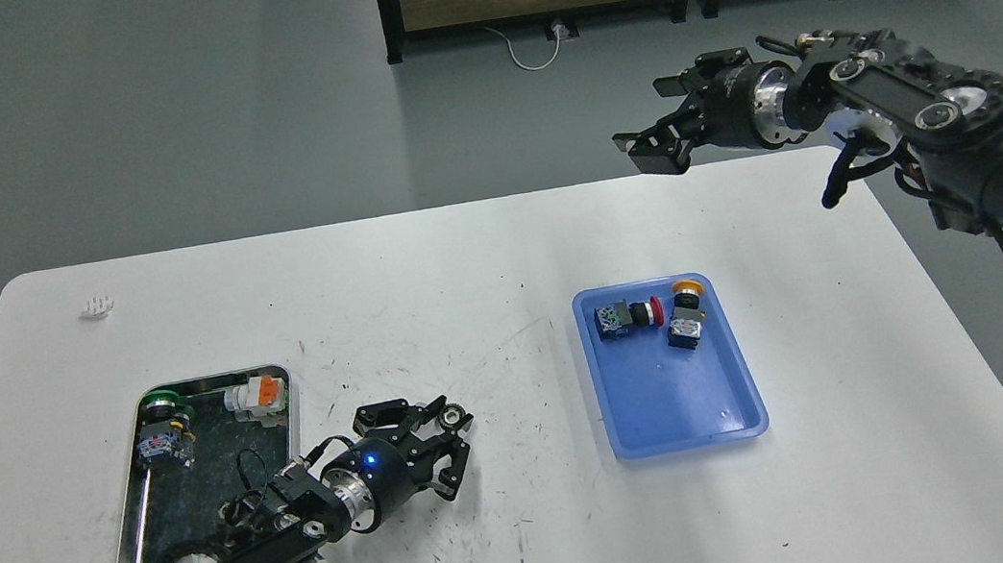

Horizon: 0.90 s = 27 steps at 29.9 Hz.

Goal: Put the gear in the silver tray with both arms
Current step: 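Grasp the black gear on the table with the left gripper, then move the gear into the silver tray and open the left gripper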

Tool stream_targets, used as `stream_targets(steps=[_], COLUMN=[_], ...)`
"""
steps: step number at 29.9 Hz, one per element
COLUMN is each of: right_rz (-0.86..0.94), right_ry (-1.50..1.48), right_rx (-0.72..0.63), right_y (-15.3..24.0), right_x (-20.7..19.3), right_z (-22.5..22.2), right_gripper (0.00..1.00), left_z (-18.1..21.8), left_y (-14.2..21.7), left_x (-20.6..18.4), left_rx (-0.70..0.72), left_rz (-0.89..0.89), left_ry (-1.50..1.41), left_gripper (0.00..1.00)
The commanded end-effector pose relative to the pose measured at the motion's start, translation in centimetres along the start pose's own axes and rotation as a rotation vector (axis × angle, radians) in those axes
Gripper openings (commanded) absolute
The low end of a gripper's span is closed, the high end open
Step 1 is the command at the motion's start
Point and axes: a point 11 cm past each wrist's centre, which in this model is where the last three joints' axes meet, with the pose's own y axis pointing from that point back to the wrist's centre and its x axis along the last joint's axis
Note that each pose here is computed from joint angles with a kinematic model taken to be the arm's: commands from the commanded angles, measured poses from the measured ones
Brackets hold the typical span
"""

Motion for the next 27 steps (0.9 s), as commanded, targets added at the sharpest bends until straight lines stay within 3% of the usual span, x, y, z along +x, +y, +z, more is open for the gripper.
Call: stream_targets(steps=[1, 6, 14, 21, 27], right_rz=[-0.001, 0.005, 0.008, 0.011, 0.011], right_ry=[-0.001, -0.004, -0.006, -0.012, -0.012], right_rx=[-0.001, 0.004, 0.004, 0.006, 0.008], right_y=[0.0, 0.1, 0.2, 0.2, 0.1], right_x=[0.0, 0.2, 0.3, 0.4, 0.2], right_z=[0.1, 0.0, 0.1, 0.2, 0.1], right_gripper=[0.86, 0.86, 0.86, 0.86, 0.86], left_z=[0.1, 1.7, 2.5, 0.1, -3.5], left_y=[0.0, 0.0, 4.8, 11.8, 14.9], left_x=[0.1, 0.8, 9.7, 15.7, 15.4], left_rx=[0.004, -0.031, -0.044, 0.013, 0.076], left_rz=[-0.002, -0.001, 0.095, 0.165, 0.164], left_ry=[-0.002, 0.002, -0.008, -0.044, -0.016], left_gripper=[0.23, 0.23, 0.25, 0.25, 0.26])
